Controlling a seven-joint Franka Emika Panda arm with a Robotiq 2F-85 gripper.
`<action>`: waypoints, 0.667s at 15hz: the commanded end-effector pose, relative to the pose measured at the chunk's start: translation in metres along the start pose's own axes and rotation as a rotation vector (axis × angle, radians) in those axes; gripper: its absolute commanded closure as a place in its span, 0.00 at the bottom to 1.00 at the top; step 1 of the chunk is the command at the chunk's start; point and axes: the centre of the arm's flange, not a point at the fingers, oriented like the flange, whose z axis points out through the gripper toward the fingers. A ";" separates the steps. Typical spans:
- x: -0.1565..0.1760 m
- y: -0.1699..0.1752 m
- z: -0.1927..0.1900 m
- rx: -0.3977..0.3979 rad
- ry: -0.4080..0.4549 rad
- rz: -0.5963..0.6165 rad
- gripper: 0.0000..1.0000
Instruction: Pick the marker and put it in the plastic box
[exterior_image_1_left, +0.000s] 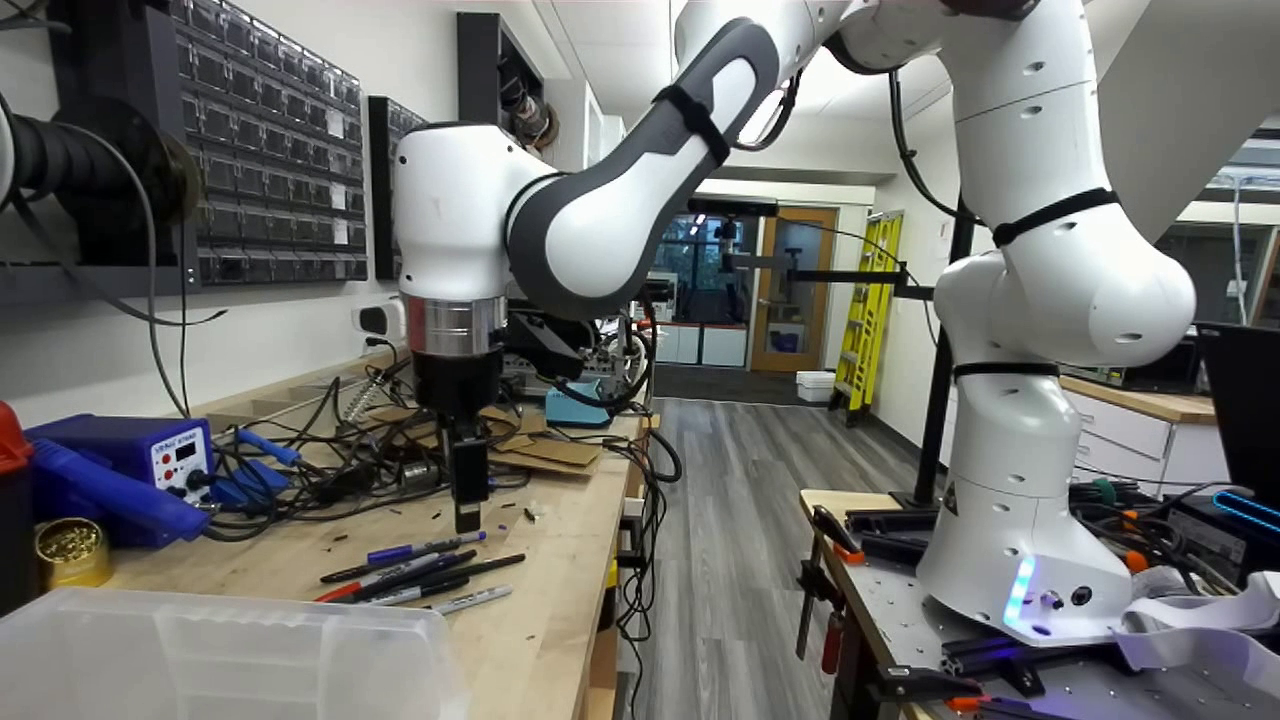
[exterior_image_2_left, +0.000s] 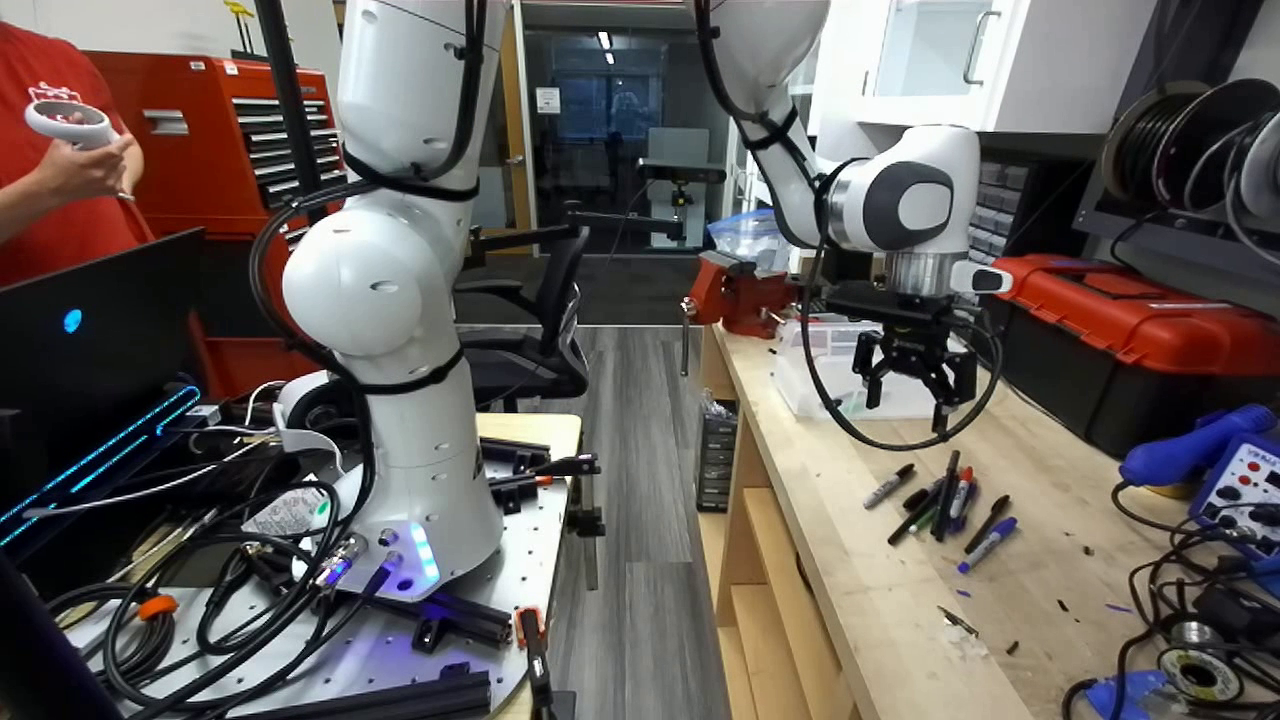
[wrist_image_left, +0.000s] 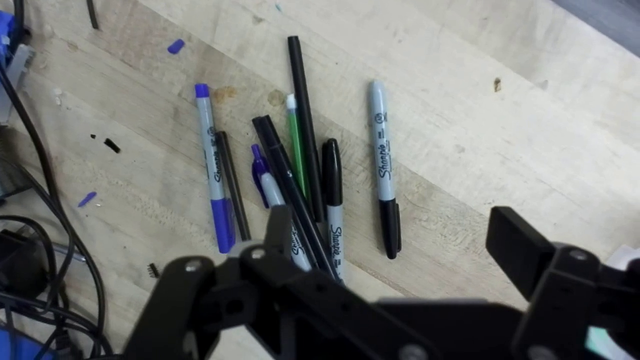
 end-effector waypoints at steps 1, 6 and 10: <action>-0.012 0.005 0.009 0.031 0.043 -0.039 0.00; -0.013 0.015 0.029 0.071 0.045 -0.042 0.00; -0.013 0.017 0.052 0.099 0.043 -0.063 0.00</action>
